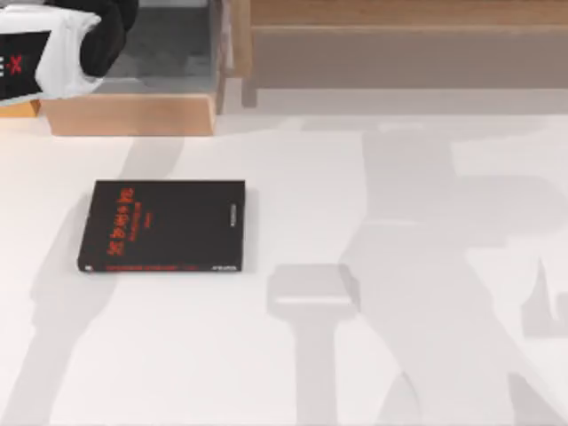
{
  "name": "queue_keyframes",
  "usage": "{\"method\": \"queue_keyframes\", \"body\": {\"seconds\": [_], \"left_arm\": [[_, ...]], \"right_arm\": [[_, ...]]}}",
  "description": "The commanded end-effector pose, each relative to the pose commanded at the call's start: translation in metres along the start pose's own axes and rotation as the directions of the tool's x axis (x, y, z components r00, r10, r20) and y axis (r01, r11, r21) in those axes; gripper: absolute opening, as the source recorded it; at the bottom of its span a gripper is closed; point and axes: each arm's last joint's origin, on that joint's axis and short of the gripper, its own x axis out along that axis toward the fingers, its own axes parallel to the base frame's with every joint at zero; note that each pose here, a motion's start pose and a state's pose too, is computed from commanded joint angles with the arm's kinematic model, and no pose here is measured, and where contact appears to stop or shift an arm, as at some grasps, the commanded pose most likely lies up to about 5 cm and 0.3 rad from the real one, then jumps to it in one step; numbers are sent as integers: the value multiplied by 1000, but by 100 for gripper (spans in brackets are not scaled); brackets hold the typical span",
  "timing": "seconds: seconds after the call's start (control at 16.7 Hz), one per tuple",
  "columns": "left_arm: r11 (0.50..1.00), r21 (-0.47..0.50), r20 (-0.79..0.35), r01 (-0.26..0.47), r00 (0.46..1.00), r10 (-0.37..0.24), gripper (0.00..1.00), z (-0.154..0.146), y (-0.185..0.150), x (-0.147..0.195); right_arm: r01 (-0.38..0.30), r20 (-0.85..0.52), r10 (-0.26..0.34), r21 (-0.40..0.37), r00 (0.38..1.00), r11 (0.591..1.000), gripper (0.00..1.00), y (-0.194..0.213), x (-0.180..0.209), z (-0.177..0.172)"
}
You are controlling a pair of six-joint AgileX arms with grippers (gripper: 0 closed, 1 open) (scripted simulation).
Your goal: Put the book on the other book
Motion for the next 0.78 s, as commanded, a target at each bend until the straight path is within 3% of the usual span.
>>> {"method": "queue_keyframes", "body": {"seconds": [0.6, 0.78], "left_arm": [[1000, 10, -1, -9, 1000, 9, 0, 1, 2, -1], [991, 80, -3, -105, 994, 105, 0, 3, 14, -4]], "right_arm": [[0, 0, 0, 0, 1000, 1000, 100, 0, 0, 0], [0, 0, 0, 0, 1000, 1000, 100, 0, 0, 0]]}}
